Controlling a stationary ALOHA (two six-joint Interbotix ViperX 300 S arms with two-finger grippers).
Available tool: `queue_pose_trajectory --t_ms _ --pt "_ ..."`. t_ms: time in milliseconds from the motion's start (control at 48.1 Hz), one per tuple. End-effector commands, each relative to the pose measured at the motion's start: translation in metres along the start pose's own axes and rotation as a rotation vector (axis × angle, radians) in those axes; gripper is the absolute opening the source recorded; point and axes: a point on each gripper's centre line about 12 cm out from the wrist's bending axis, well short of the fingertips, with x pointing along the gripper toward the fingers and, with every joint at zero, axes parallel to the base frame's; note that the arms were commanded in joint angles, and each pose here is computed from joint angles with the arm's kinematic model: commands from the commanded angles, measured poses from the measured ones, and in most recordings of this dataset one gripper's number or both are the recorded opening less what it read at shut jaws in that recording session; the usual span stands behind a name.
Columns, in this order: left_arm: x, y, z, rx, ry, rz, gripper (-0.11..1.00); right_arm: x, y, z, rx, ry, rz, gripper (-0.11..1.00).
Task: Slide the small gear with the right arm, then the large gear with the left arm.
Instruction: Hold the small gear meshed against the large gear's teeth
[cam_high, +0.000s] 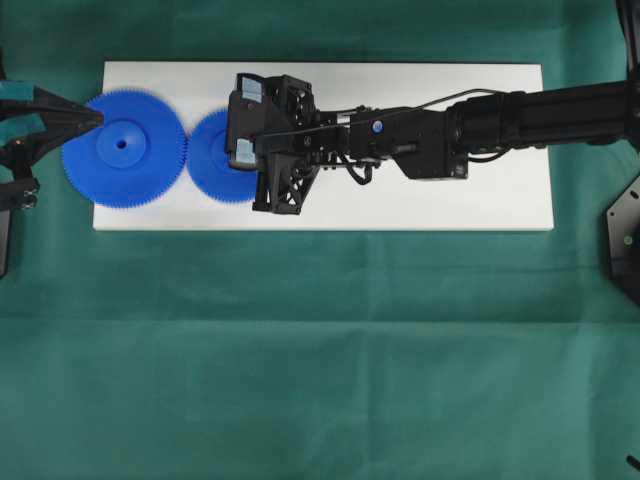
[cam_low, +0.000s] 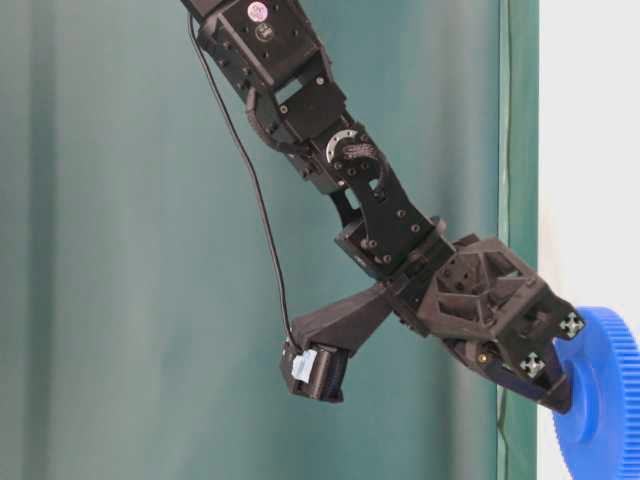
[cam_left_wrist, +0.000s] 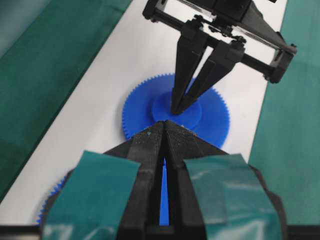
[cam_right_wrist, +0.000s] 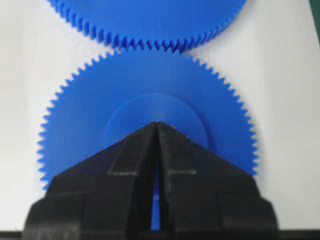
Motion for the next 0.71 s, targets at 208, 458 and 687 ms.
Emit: queue_pose_trajectory --t_ms 208,458,687 --pt "0.0 -0.0006 0.0085 0.0 -0.023 -0.002 0.0 -0.0027 0.0072 -0.0005 -0.011 0.01 0.007 0.5" --pt "0.0001 -0.0008 0.0079 0.001 -0.021 -0.004 0.0 -0.0027 0.0064 0.0001 -0.009 0.008 0.006 0.5" --pt "0.0 -0.0006 0.0085 -0.001 -0.023 -0.002 0.0 -0.0032 0.0065 0.0009 -0.009 0.005 0.007 0.5"
